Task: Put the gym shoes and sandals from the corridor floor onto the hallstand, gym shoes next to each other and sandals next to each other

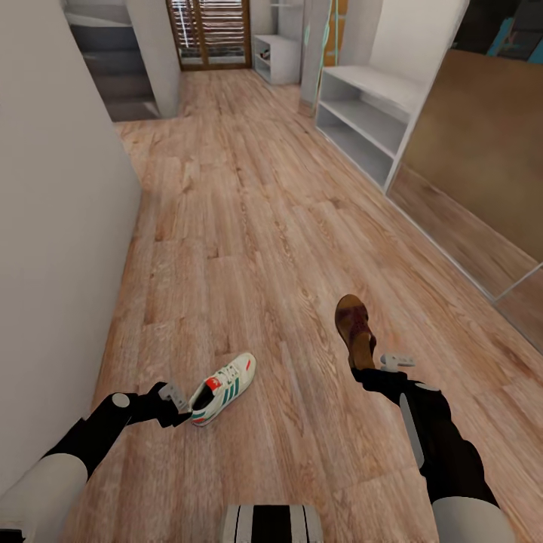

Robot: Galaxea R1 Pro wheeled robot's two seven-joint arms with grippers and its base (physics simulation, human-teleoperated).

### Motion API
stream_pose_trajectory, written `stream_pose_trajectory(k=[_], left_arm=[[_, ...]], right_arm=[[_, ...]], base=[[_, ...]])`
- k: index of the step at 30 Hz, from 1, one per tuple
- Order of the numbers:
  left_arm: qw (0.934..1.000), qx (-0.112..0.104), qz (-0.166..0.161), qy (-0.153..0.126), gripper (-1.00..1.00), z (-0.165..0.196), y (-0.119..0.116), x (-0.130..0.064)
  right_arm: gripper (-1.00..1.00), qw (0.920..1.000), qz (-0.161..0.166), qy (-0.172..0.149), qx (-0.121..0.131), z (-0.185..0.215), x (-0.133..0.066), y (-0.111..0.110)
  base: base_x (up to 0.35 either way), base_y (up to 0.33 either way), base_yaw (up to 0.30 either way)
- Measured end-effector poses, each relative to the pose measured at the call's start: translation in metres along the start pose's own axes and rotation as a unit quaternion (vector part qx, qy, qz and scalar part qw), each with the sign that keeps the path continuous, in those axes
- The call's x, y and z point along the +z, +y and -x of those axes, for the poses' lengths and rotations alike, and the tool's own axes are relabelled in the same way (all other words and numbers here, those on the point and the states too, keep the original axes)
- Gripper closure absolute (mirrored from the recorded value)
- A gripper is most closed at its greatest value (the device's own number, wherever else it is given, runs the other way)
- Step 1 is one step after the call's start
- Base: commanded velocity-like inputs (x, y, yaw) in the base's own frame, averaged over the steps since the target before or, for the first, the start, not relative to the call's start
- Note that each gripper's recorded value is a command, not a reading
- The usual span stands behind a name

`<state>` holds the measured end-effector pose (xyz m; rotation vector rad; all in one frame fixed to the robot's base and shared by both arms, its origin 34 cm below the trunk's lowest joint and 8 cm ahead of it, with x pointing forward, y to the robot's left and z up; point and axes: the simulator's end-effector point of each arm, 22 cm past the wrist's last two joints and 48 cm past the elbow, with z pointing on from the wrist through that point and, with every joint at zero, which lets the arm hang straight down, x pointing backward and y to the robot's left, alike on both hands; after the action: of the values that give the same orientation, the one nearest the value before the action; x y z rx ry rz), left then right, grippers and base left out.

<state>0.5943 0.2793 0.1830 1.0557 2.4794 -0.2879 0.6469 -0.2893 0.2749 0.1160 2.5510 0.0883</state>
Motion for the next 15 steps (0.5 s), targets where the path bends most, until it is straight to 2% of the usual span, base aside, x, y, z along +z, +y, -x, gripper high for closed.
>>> stream_pose_trajectory(k=[3,15], left_arm=[[1.0000,-0.003,-0.005,0.006,-1.00,-0.007,-0.004,0.006],[0.9999,-0.005,-0.009,0.010,-1.00,-0.013,-0.007,0.010]], right_arm=[[1.00,1.0000,-0.001,0.008,0.000,-0.009,0.006,-0.001],[1.00,0.9999,-0.001,0.015,0.001,-0.015,0.010,-0.002]], base=[[0.000,0.000,0.000],[0.000,0.000,0.000]])
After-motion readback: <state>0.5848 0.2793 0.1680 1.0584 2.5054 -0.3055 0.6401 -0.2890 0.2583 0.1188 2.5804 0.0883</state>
